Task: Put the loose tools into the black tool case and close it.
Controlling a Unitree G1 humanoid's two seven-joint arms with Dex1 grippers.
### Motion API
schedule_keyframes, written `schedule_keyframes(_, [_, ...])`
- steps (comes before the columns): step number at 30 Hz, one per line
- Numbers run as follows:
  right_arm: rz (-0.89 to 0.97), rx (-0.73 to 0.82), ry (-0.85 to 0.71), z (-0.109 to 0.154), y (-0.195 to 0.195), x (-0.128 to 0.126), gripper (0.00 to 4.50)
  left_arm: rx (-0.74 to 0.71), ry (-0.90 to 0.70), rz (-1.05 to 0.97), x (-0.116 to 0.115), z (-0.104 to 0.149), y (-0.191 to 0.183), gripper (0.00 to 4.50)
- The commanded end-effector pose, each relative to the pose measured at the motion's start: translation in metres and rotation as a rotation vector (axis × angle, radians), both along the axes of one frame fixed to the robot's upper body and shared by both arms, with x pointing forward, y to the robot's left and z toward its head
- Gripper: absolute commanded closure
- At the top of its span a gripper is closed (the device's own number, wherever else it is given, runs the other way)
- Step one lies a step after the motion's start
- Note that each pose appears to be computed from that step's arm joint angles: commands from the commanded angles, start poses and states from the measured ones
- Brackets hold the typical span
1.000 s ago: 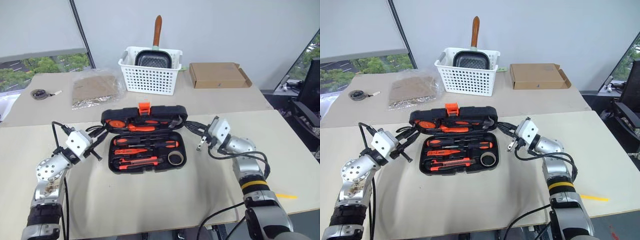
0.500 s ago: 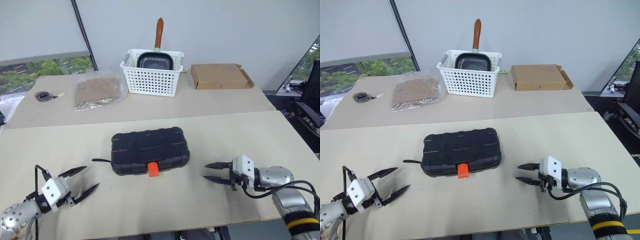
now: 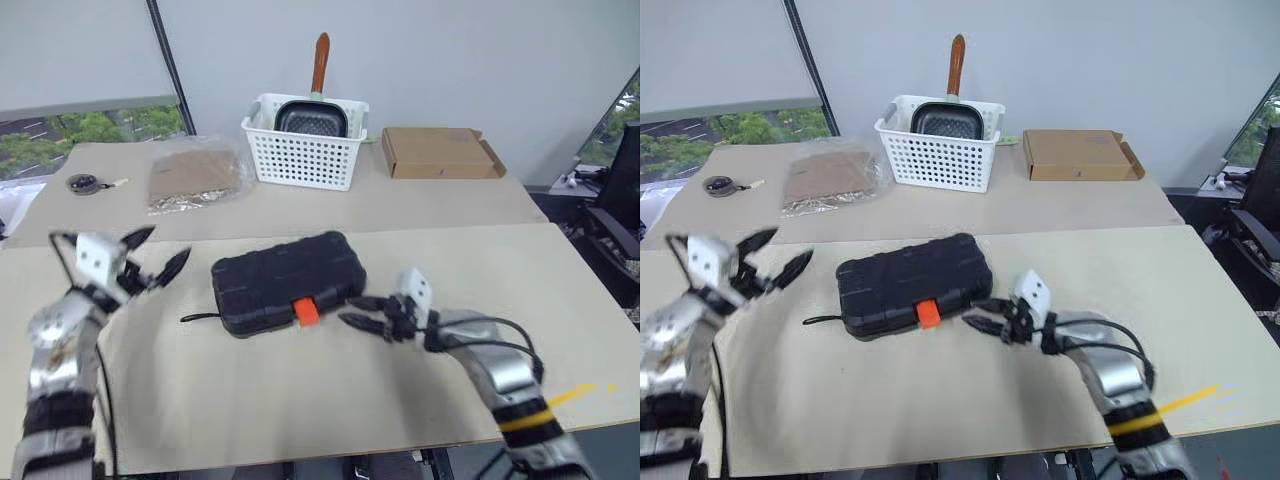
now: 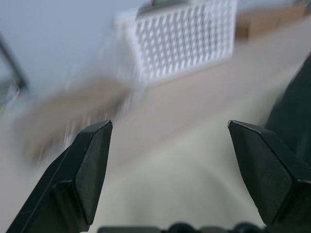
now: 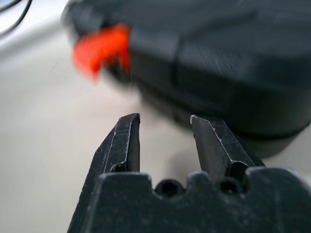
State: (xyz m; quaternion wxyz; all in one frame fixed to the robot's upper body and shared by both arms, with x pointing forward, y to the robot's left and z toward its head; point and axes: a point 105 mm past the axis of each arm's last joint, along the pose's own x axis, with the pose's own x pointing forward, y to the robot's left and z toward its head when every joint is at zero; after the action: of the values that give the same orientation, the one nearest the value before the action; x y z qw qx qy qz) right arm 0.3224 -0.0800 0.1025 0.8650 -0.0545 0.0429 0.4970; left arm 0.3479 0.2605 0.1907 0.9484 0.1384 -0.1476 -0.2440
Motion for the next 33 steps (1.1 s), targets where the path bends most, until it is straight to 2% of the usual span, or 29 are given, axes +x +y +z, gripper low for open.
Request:
schedule_keyframes(1, [-0.180, 0.030, -0.108, 0.022, -0.009, 0.034, 2.49, -0.024, -0.056, -0.105, 0.008, 0.024, -0.036, 0.44])
schedule_keyframes(4, [-0.250, 0.044, -0.143, 0.027, -0.006, 0.049, 2.49, -0.059, -0.049, -0.214, 0.013, 0.031, -0.071, 0.44])
schedule_keyframes(8, [-0.304, 0.064, -0.182, 0.036, -0.009, 0.057, 2.49, -0.030, 0.002, -0.360, 0.010, 0.021, -0.116, 0.44])
schedule_keyframes(10, [-0.291, 0.059, -0.195, 0.040, -0.011, 0.054, 2.49, -0.012, 0.040, -0.398, 0.009, 0.013, -0.130, 0.44])
schedule_keyframes(14, [-0.164, 0.042, -0.160, 0.047, -0.008, 0.028, 2.49, 0.087, 0.152, -0.433, 0.006, -0.018, -0.147, 0.44])
schedule_keyframes(17, [-0.078, 0.019, -0.106, 0.051, 0.001, 0.005, 1.75, 0.154, 0.254, -0.382, 0.011, -0.046, -0.147, 0.37])
schedule_keyframes(20, [-0.034, -0.024, -0.068, 0.050, 0.011, -0.011, 0.76, 0.263, 0.313, -0.399, 0.006, -0.069, -0.152, 0.37])
schedule_keyframes(25, [-0.028, -0.054, -0.018, 0.047, 0.024, -0.017, 0.76, 0.238, 0.363, -0.310, 0.015, -0.078, -0.150, 0.37])
schedule_keyframes(28, [-0.052, -0.039, 0.007, 0.047, 0.031, -0.014, 1.43, 0.210, 0.374, -0.271, 0.019, -0.080, -0.148, 0.37])
schedule_keyframes(33, [-0.095, -0.053, 0.039, 0.037, 0.040, -0.005, 3.18, 0.135, 0.404, -0.222, 0.022, -0.083, -0.144, 0.37])
